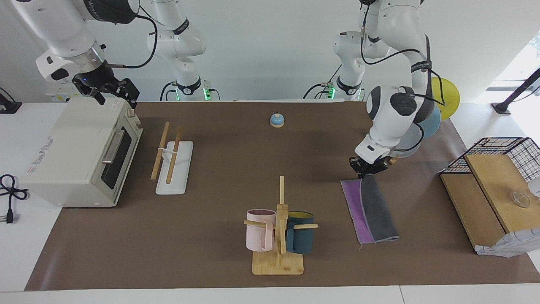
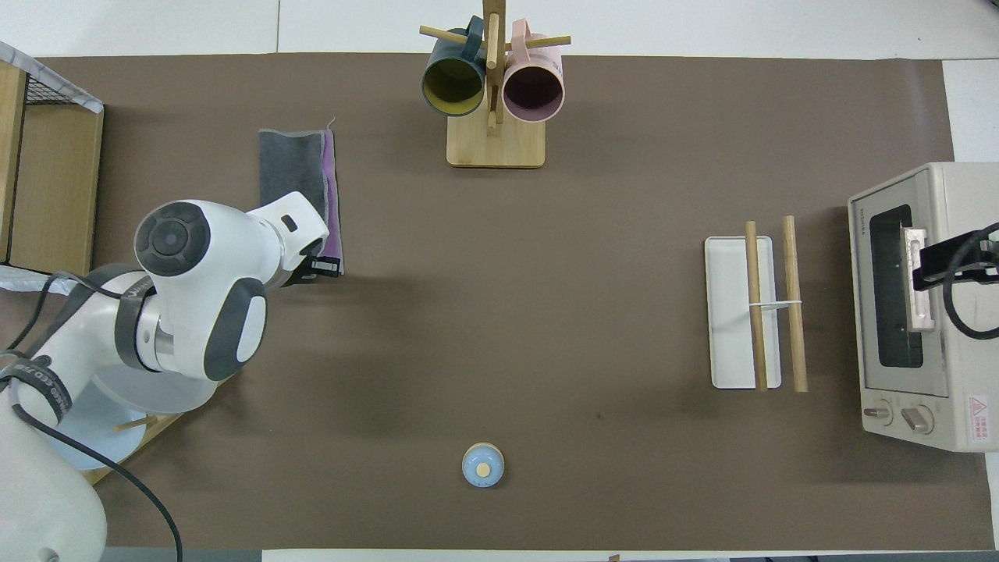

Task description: Fold towel and hang on rack

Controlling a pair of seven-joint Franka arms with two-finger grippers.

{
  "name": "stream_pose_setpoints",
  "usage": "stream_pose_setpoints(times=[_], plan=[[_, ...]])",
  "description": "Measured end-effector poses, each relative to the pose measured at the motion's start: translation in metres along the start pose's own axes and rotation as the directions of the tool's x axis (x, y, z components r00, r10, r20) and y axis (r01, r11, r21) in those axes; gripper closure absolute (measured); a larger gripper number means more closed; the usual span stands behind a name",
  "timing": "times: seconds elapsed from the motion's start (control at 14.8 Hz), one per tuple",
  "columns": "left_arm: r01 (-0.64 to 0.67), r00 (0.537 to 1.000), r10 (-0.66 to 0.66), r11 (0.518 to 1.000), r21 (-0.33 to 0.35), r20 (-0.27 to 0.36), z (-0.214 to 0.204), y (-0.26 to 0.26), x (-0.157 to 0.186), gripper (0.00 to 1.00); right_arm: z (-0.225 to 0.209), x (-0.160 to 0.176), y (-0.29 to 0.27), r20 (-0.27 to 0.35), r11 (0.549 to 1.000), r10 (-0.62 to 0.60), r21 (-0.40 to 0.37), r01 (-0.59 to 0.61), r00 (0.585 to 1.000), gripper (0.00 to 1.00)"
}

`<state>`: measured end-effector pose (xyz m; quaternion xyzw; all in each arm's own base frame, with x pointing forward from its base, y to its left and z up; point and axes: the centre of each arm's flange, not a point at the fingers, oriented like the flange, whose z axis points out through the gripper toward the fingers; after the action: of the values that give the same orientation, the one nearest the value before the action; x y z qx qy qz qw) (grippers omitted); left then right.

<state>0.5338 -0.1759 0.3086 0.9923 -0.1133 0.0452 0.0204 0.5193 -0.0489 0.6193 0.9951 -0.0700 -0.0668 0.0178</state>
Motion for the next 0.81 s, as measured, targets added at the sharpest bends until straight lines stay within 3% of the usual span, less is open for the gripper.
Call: stream_pose_setpoints(times=[0.14, 0.2, 0.47, 0.68, 0.81], plan=[[0.004, 1.000, -0.004, 1.000, 0.001, 0.007, 0.007, 0.000, -0.006, 0.98, 0.000, 0.000, 0.000, 0.000, 1.000, 0.000, 0.000, 0.000, 1.000, 0.00], [0.008, 1.000, -0.008, 1.000, 0.002, 0.005, 0.006, -0.001, -0.006, 0.92, 0.000, 0.000, 0.000, 0.000, 1.000, 0.000, 0.000, 0.000, 1.000, 0.00], [0.043, 0.999, -0.043, 0.999, 0.008, 0.026, -0.004, -0.021, 0.002, 0.49, 0.000, 0.000, 0.000, 0.000, 1.000, 0.000, 0.000, 0.000, 1.000, 0.00], [0.087, 0.995, -0.087, 0.996, 0.012, 0.043, -0.036, -0.062, 0.023, 0.15, 0.000, 0.000, 0.000, 0.000, 1.000, 0.000, 0.000, 0.000, 1.000, 0.00], [0.119, 0.992, -0.119, 0.993, -0.004, 0.033, -0.045, -0.091, 0.028, 0.00, 0.000, 0.000, 0.000, 0.000, 1.000, 0.000, 0.000, 0.000, 1.000, 0.00]])
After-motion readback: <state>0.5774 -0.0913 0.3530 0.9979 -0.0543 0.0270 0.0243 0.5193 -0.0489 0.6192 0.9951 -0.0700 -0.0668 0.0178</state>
